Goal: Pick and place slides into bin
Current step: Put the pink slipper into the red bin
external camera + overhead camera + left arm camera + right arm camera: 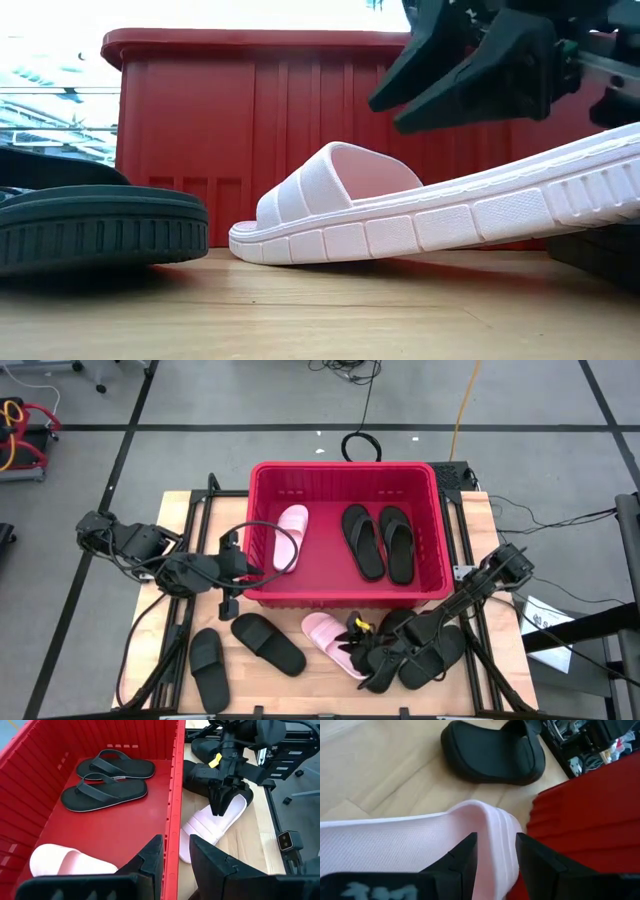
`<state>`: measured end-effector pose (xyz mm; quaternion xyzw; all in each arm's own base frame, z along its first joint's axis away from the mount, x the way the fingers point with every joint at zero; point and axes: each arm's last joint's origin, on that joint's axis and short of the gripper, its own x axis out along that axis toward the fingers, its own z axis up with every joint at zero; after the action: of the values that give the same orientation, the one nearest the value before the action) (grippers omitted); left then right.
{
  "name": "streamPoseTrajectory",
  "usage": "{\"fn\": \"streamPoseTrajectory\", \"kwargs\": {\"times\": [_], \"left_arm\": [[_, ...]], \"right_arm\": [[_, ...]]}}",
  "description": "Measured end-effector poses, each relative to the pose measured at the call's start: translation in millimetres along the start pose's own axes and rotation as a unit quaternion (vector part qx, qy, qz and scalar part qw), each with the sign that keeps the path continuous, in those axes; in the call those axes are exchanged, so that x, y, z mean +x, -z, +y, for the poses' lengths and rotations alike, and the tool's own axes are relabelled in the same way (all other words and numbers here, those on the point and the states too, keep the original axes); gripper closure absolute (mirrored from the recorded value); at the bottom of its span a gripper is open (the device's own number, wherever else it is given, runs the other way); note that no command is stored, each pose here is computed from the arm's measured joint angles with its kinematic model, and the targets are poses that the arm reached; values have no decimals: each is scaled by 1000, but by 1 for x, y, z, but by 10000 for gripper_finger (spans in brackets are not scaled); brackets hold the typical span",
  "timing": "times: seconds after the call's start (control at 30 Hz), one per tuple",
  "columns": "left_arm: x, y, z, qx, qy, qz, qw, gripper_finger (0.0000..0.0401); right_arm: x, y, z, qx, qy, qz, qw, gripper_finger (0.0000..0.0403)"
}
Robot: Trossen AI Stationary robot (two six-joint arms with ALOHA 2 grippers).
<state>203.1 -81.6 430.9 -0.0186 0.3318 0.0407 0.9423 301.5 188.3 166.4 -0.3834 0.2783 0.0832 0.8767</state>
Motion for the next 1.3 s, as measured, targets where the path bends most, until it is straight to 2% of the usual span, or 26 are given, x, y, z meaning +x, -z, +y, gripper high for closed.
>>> {"fn": "streamPoseTrajectory", "kwargs": {"times": [0.4,0.77,0.9,1.3], "left_arm": [[0,0,0,1,0,0,1000,308],[0,0,0,1,0,0,1000,308],[0,0,0,1,0,0,1000,308],[0,0,0,2,5,2,1000,308]], "right_arm": [[9,9,-12,30,-6,17,999,277],[13,12,-11,31,-17,21,999,277],[21,17,-5,13,-22,33,999,277],[27,24,-11,16,10,62,998,281]]}}
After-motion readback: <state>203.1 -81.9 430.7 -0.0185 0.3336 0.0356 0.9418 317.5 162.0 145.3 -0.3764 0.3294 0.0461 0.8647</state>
